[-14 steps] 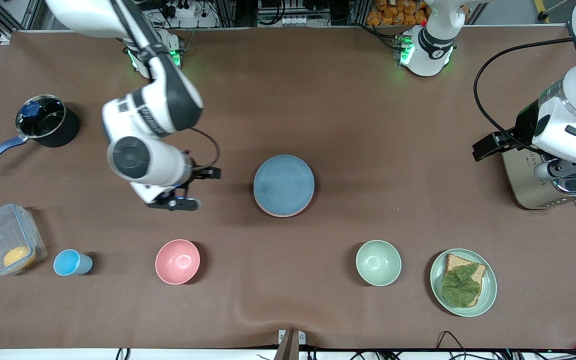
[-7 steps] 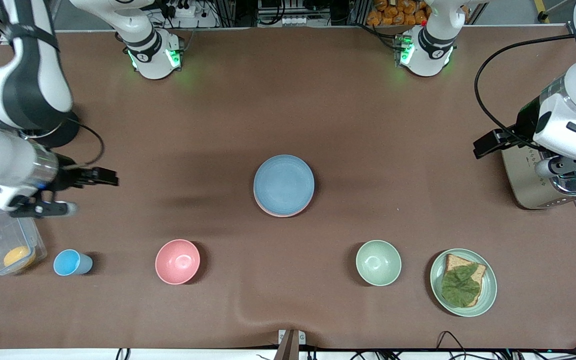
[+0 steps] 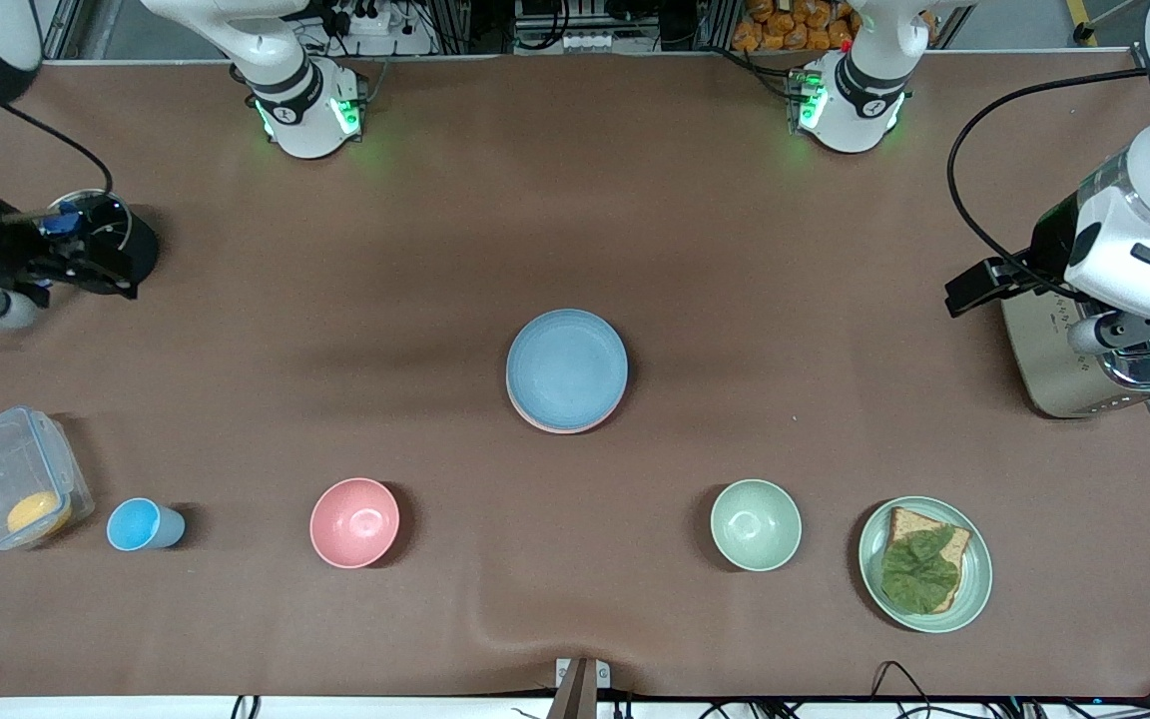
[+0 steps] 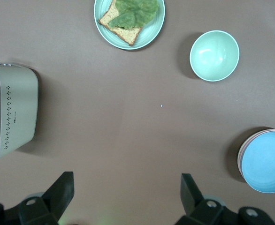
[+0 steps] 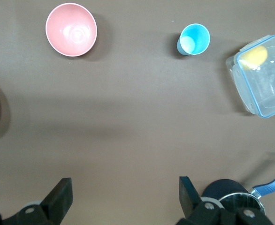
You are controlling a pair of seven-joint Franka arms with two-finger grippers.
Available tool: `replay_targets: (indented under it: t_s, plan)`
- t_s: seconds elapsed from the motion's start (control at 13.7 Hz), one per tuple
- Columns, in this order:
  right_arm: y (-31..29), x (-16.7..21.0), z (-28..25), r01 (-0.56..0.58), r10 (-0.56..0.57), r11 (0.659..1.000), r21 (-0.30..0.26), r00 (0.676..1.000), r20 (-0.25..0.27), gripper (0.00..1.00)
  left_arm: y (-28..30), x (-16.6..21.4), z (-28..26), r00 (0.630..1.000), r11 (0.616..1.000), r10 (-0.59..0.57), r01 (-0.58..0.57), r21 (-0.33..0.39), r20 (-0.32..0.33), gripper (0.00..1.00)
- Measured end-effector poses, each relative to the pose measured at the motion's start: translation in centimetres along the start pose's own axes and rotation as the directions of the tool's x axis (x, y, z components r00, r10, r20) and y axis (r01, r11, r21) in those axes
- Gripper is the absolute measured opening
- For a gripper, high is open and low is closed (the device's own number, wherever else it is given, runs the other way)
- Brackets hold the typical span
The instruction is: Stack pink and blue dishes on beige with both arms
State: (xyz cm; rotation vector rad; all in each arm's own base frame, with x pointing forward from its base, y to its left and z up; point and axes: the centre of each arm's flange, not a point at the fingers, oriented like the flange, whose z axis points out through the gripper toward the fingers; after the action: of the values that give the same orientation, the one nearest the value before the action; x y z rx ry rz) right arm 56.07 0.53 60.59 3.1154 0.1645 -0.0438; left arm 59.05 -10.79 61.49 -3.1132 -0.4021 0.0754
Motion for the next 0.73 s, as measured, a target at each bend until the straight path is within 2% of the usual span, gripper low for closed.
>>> replay_targets:
  t_s: [0.36, 0.73]
  plan:
    - [0.7, -0.7, -1.1, 0.049, -0.049, 0.999, -0.007, 0.999, -0.022, 1.0, 0.0, 0.0, 0.0, 1.0, 1.0, 0.0, 0.0, 0.0, 0.0, 1.0]
    - [1.5, -0.6, -1.4, 0.023, -0.024, 1.0, -0.009, 0.999, -0.038, 1.0, -0.1, 0.0, 0.0, 1.0, 1.0, -0.001, 0.001, 0.0, 0.0, 1.0]
